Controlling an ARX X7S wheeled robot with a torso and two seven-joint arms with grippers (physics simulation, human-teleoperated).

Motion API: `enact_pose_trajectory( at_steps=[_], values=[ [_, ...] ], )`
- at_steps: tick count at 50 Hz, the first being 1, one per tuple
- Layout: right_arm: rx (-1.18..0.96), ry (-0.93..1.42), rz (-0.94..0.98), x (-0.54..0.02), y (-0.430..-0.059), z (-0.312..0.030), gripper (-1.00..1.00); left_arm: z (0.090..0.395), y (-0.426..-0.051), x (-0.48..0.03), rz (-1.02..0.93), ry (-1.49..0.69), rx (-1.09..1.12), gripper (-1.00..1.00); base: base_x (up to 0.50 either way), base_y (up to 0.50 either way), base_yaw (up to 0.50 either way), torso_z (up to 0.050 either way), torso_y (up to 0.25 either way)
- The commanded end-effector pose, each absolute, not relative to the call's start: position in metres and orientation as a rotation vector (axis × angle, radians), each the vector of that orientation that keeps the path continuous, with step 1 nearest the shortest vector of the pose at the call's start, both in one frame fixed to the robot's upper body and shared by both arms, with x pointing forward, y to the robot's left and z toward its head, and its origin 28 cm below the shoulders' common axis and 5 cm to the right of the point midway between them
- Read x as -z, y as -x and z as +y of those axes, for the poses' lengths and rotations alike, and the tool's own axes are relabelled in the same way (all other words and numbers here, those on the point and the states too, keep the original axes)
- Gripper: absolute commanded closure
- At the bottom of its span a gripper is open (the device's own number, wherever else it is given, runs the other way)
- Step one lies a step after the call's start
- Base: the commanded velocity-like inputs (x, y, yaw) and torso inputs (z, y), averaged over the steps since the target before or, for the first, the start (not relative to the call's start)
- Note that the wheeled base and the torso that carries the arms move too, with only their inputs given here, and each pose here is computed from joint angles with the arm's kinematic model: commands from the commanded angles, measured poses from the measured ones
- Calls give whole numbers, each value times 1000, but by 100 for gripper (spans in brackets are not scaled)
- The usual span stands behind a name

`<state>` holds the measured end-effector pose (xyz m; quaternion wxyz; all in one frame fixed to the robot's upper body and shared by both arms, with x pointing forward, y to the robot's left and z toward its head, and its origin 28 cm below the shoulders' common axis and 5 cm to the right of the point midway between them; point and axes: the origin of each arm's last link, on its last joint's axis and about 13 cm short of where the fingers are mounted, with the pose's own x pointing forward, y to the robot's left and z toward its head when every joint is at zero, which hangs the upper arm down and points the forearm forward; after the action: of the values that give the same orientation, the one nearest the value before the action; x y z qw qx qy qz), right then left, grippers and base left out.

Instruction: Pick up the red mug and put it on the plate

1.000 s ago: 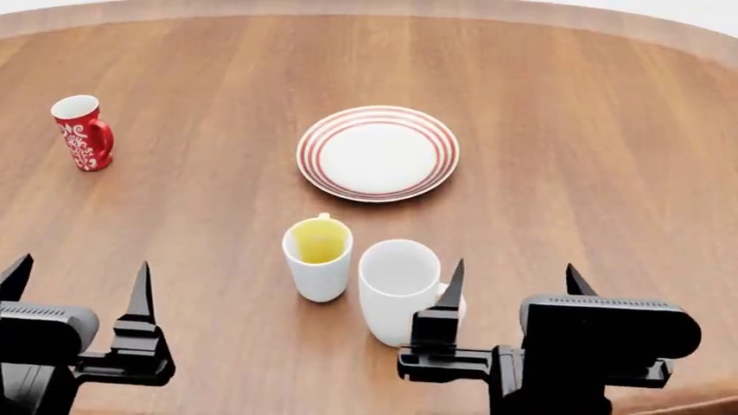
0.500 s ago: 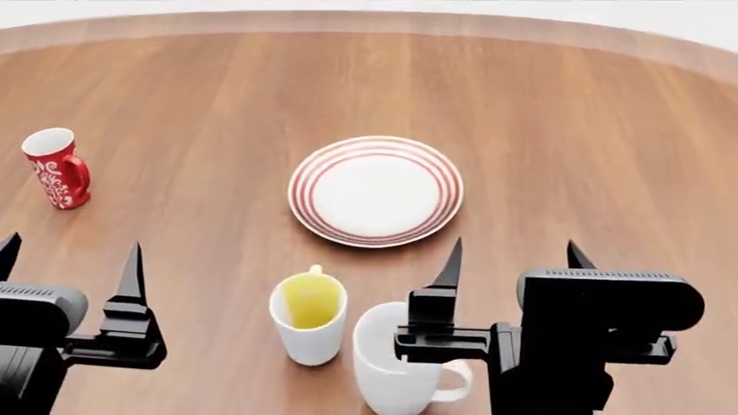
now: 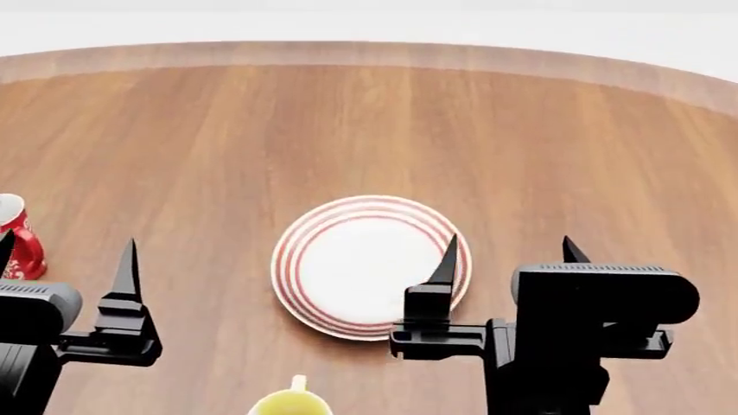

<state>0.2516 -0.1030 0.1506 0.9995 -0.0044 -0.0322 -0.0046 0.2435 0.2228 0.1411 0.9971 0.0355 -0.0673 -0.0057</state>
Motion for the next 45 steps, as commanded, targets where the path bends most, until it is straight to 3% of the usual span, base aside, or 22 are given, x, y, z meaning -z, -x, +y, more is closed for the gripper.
enact_pose_trajectory(
  at_steps=[1,38,45],
  values=[
    [4,11,-61,-150,-252,-102,-100,224,-243,-141,-136,-72,9,-100,500,0,0,0,0],
    [14,15,-43,-146,-254,-101,-100,224,-244,-140,-140,-73,7,-100,499,0,0,0,1],
    [7,17,-56,-145,-255,-101,-100,224,-244,-140,-138,-71,6,-100,0,0,0,0,0]
  ],
)
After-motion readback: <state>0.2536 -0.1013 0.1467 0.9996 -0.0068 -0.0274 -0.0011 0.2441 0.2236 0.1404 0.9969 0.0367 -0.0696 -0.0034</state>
